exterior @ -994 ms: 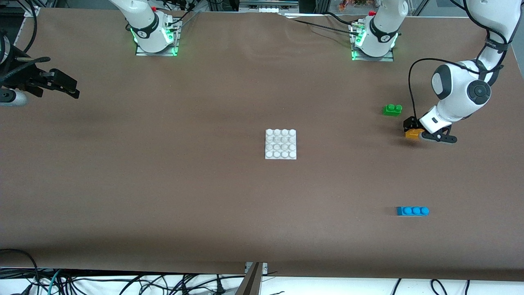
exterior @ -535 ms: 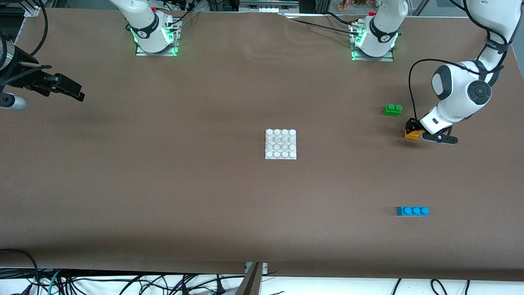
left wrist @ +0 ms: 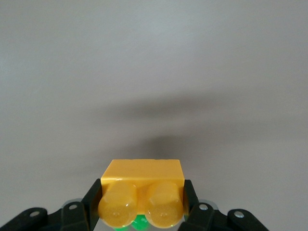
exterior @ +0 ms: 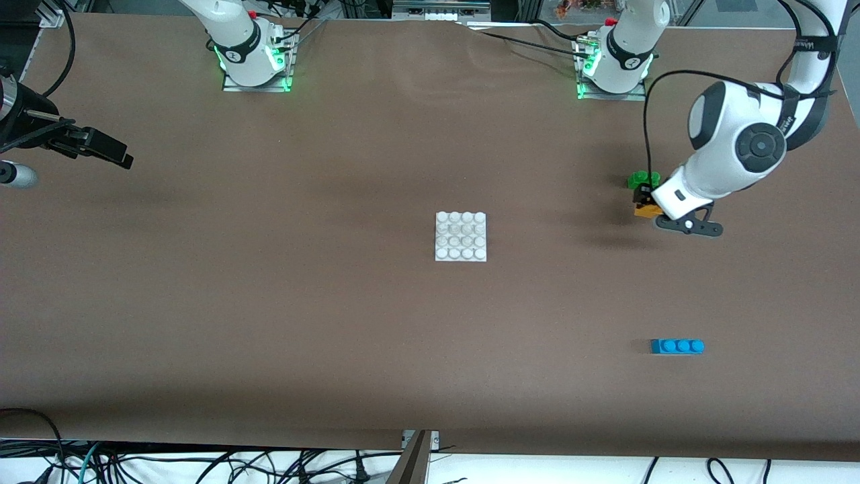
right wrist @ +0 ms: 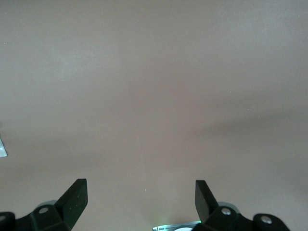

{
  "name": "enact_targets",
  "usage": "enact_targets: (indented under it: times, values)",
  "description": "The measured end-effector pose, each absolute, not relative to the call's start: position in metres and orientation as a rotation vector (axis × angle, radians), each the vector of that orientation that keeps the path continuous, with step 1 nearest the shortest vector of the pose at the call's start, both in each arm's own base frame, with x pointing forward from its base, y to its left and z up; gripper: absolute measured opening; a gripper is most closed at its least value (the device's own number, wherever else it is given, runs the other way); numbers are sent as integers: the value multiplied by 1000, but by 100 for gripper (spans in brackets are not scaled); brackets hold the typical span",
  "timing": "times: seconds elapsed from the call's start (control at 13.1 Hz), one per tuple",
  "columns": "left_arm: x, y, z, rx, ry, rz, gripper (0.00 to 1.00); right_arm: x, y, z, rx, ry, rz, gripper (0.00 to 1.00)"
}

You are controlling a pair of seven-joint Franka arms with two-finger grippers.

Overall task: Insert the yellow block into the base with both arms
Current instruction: 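Carry the yellow brick with the left gripper over the base plate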

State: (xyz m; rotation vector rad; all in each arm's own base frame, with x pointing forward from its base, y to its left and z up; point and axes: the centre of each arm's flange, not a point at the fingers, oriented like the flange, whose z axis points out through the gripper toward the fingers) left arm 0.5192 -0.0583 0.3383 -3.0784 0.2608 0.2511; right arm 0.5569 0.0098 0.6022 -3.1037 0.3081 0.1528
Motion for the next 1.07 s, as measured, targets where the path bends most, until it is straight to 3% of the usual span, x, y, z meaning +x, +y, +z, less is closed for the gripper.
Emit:
enact_targets:
  times: [0.23,0.54,0.84,1.07]
  values:
    - [532,-145,378,-3106,303,166,68,556,10,598,-3103,310,170,100]
    - [550,-260,381,-3205,427,145,68,555,10,596,-3103,317,177,100]
    - [584,-340,346,-3278,287,191,68,556,11,597,-3106,266,167,100]
    - [576,-397,290,-3144,157,169,68,556,11,598,-3107,236,159,100]
